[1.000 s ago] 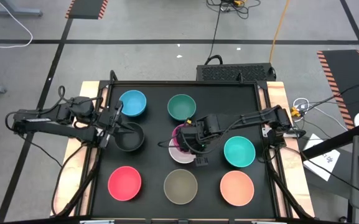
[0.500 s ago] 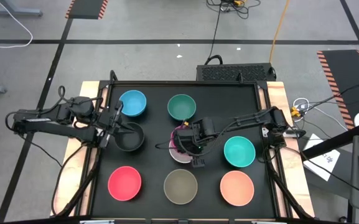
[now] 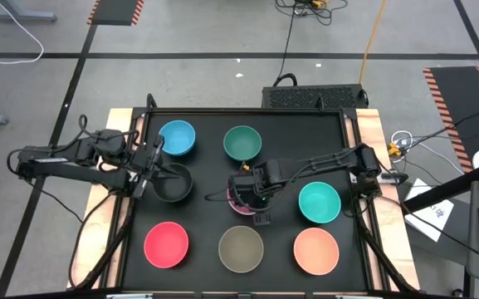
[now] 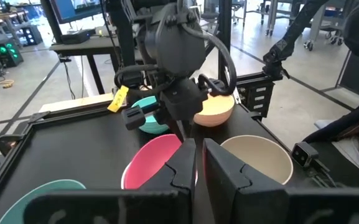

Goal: Nest bowls inside each other
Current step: Stack the pink bowl on top of the white bowl

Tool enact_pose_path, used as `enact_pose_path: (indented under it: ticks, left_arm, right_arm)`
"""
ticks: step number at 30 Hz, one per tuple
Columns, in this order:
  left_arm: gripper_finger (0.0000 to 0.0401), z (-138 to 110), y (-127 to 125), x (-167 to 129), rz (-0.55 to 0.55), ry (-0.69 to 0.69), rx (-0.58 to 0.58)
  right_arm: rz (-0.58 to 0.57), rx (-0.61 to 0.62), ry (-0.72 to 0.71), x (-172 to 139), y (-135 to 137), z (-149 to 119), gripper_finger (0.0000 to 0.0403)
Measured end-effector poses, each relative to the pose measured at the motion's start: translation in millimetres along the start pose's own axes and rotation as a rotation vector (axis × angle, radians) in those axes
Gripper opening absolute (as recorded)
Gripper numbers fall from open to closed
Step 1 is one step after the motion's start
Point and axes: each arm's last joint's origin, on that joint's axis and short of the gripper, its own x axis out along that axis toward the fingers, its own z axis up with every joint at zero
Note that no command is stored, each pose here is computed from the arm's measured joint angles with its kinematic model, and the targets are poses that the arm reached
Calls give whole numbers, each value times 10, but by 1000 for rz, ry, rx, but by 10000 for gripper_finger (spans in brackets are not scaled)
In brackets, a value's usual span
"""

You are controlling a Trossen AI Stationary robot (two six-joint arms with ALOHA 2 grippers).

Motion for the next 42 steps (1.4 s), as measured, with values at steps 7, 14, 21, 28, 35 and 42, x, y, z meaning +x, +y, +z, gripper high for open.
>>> enact_pose_path:
  ticks: [7, 14, 21, 28, 35, 42]
  left_arm:
    - [35, 0, 0, 0, 0, 0, 0]
    - [35, 0, 0, 0, 0, 0, -4]
    - [35, 0, 0, 0, -1, 0, -7]
    - [35, 0, 0, 0, -1, 0, -7]
    - [35, -2, 0, 3, -1, 2, -8]
    - [35, -5, -1, 3, -6, 5, -13]
  right_arm:
    - [45, 30, -60, 0, 16, 63, 100]
    - [50, 30, -86, 6, 70, 86, 113]
    - [60, 29, -93, 62, 177, 78, 106]
    - [-18, 57, -67, 170, 131, 26, 106]
    - [40, 41, -132, 33, 136, 49, 106]
    - [-19, 52, -156, -98, 113, 16, 106]
